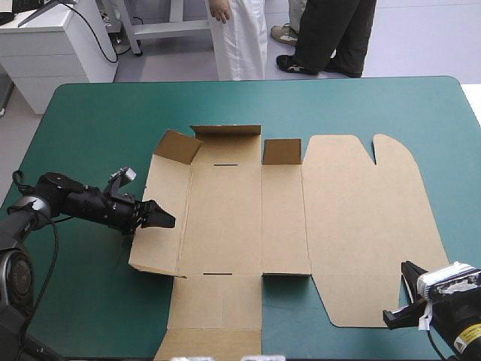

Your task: Fold the box

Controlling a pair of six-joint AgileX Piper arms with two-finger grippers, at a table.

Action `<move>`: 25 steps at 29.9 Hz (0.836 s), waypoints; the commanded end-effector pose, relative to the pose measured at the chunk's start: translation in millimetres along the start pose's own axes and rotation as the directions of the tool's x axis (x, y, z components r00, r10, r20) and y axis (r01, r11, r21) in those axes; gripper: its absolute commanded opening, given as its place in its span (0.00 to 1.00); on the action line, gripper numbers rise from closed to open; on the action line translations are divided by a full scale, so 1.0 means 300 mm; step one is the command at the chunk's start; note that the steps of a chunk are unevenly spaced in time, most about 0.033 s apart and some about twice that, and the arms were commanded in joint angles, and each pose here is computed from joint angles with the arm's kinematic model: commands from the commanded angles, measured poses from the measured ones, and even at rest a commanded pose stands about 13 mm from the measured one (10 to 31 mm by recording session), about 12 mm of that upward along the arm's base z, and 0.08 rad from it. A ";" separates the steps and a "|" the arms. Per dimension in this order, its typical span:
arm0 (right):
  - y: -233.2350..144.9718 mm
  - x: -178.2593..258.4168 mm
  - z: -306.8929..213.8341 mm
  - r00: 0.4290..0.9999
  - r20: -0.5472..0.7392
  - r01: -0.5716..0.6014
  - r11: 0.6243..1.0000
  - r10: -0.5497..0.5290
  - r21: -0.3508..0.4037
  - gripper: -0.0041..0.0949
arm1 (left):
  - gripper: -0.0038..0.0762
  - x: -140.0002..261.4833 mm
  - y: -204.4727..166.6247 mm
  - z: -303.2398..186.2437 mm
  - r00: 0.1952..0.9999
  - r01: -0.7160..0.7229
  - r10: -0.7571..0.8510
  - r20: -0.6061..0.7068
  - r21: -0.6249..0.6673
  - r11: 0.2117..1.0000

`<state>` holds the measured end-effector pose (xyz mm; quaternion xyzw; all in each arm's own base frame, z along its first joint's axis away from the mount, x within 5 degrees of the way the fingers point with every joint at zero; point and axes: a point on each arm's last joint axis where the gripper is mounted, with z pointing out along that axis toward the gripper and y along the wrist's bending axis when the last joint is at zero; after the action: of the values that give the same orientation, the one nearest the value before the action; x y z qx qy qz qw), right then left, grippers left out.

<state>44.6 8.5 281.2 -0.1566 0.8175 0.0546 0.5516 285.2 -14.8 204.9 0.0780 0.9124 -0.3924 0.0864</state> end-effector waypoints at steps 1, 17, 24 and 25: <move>-0.004 -0.048 -0.011 0.996 0.091 0.015 1.000 -0.016 0.009 0.02 | 0.68 -0.005 -0.093 -0.010 0.999 -0.039 0.040 -0.007 0.129 0.991; -0.003 -0.048 -0.011 0.996 0.091 0.015 1.000 -0.016 0.006 0.02 | 0.23 -0.015 -0.111 0.003 0.988 -0.157 0.154 0.032 0.143 0.977; -0.003 -0.048 -0.011 0.996 0.091 0.015 1.000 -0.016 0.006 0.02 | 0.04 -0.010 -0.095 0.007 0.987 -0.163 0.164 0.006 0.088 0.983; -0.003 -0.048 -0.011 0.996 0.091 0.015 1.000 -0.016 0.006 0.02 | 0.04 -0.009 -0.091 0.010 0.988 -0.156 0.157 -0.005 0.068 0.985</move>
<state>44.6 8.5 281.2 -0.1580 0.8170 0.0540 0.5520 287.0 -29.7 206.3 0.1374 0.9002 -0.3979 0.1117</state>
